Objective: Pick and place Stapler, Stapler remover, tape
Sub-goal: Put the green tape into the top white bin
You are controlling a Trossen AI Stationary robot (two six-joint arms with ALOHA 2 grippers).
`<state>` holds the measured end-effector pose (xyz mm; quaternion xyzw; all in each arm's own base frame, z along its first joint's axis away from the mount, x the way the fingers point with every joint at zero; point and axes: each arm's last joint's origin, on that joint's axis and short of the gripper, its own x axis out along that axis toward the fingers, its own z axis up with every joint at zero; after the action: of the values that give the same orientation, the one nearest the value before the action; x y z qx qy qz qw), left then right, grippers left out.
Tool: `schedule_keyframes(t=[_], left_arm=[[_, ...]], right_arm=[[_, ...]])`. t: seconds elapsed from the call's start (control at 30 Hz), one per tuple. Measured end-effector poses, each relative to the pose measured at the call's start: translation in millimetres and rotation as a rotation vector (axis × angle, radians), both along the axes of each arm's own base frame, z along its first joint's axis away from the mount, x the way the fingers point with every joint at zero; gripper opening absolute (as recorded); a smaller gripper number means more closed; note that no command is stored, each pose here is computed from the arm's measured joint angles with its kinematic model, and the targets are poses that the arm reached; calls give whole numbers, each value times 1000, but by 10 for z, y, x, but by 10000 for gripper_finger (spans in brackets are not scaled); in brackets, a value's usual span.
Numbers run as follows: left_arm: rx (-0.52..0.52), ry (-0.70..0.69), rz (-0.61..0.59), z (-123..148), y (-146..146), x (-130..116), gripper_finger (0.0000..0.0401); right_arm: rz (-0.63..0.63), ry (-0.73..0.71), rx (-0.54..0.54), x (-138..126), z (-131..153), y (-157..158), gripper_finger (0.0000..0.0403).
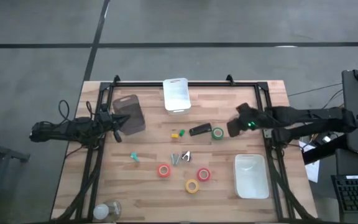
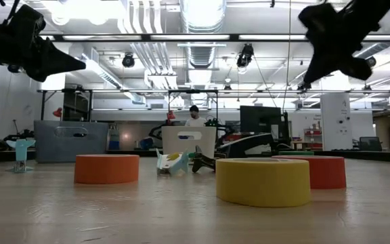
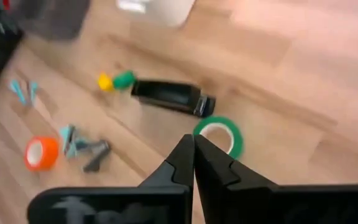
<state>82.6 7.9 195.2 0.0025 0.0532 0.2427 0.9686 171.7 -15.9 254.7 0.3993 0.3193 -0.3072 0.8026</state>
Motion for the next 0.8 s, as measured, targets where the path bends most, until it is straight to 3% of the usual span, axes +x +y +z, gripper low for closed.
schedule_keyframes(t=[0.17,0.4,0.53,0.8], left_arm=[[0,0,0,0,0,0,21],[0,1,0,-1,0,0,19],[0,0,0,0,0,0,21],[0,1,0,-1,0,0,19]], right_arm=[[33,89,118,184,-110,-255,43],[-3,188,180,316,-254,-506,158],[43,280,175,411,-433,-553,211],[120,431,203,565,-760,-601,233]])
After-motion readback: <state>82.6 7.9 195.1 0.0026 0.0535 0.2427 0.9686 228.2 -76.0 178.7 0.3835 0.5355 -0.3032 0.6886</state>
